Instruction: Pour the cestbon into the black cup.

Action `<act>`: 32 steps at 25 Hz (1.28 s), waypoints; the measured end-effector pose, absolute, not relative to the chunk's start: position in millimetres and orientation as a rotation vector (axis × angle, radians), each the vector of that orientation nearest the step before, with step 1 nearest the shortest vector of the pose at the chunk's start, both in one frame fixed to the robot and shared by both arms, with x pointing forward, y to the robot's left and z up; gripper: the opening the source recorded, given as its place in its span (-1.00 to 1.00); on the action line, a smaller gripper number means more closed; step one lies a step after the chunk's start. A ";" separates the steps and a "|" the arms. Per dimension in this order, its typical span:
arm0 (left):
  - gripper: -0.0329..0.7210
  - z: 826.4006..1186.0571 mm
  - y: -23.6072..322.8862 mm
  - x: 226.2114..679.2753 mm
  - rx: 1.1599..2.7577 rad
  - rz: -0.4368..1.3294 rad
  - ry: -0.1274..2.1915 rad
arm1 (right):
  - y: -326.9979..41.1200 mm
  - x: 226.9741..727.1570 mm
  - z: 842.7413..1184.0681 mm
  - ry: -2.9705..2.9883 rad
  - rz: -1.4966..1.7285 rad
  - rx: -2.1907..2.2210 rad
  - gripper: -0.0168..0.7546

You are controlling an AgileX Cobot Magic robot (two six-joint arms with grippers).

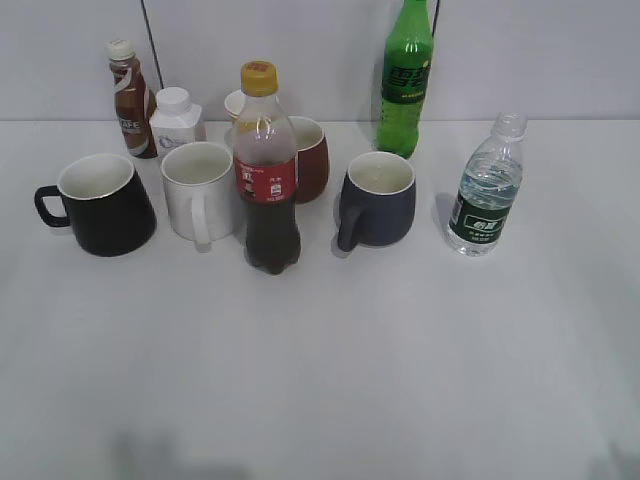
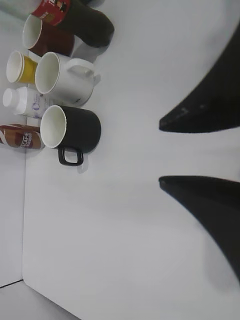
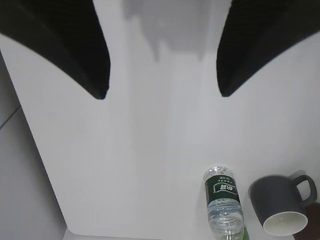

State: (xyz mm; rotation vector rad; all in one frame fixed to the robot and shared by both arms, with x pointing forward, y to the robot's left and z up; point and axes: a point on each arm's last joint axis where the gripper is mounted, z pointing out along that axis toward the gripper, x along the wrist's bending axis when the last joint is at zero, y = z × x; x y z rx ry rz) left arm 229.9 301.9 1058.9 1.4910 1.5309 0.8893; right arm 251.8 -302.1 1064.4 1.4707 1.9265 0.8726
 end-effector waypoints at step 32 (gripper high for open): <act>-0.28 1058.9 301.9 229.9 1.491 0.889 1.531 | -302.1 251.8 1064.4 1.926 0.873 1.471 0.55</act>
